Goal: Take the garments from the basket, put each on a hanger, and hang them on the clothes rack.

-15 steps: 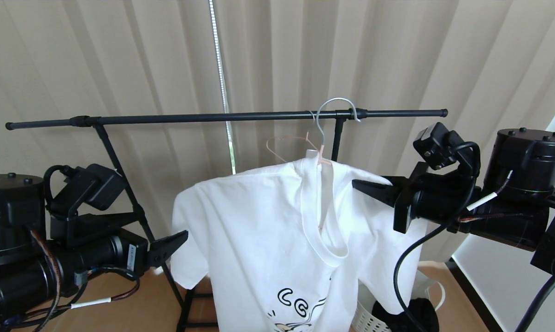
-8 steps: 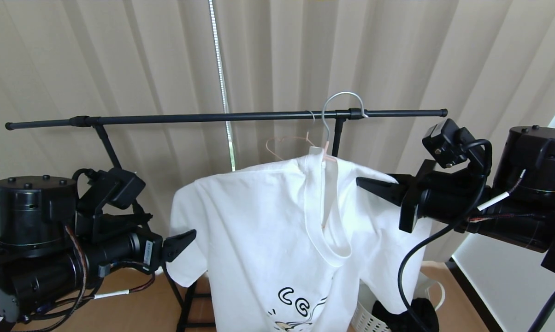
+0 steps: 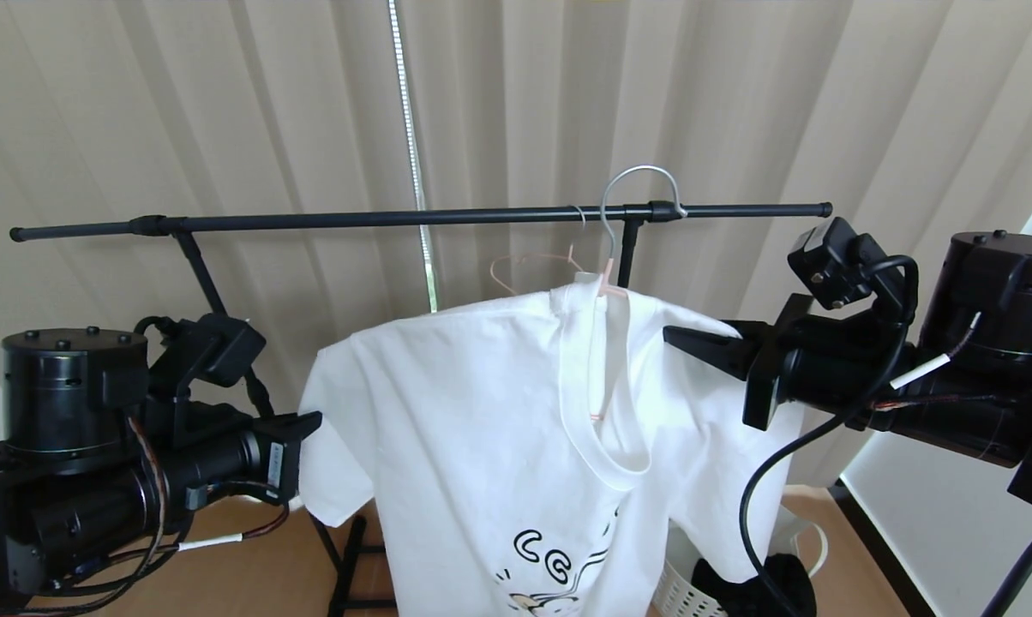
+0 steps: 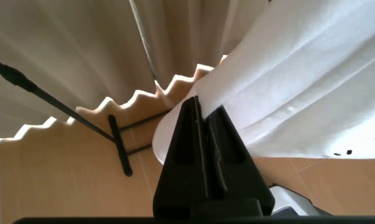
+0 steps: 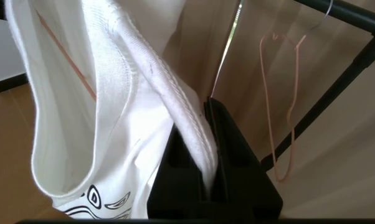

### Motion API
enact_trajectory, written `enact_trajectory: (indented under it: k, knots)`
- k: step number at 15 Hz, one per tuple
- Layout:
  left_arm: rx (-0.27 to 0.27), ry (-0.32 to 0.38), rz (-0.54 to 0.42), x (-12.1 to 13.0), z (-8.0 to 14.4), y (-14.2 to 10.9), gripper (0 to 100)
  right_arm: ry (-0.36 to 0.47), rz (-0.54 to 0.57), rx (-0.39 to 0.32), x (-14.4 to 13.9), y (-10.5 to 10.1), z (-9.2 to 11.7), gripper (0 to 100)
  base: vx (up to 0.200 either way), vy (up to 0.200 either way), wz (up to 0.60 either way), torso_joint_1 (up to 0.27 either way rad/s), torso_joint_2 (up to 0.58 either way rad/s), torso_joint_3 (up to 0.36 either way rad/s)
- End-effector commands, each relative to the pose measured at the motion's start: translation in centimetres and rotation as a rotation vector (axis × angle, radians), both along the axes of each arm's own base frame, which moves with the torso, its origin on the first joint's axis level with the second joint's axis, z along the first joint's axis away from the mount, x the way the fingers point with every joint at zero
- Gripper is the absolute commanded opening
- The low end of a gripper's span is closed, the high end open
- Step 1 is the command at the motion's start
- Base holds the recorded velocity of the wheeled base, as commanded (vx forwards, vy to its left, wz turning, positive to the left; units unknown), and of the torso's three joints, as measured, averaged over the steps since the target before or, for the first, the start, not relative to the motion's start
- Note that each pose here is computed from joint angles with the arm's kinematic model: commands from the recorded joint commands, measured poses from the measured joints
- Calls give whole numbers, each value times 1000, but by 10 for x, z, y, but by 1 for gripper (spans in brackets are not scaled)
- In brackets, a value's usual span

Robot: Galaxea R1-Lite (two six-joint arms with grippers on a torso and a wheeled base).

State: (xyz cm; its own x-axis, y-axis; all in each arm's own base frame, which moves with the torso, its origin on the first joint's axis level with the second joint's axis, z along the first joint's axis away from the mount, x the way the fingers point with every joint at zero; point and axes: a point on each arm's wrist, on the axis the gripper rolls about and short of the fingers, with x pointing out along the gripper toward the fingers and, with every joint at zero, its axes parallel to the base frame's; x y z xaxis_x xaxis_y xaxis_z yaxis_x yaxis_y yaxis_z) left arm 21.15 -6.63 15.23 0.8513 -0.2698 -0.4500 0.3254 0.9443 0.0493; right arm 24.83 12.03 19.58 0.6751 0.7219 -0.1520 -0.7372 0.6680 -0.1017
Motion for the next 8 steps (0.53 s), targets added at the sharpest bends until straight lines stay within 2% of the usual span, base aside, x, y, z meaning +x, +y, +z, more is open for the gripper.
enact_trajectory:
  k: [1, 8]
  knots:
    - [-3, 3, 31, 2, -1, 6, 0, -1, -3, 0, 1, 0, 0, 0, 0, 0, 0, 0, 0, 0]
    - [4, 40, 80, -3, -10, 18, 0, -3, -11, 4, 3, -2, 1, 0, 0, 0, 0, 0, 0, 0]
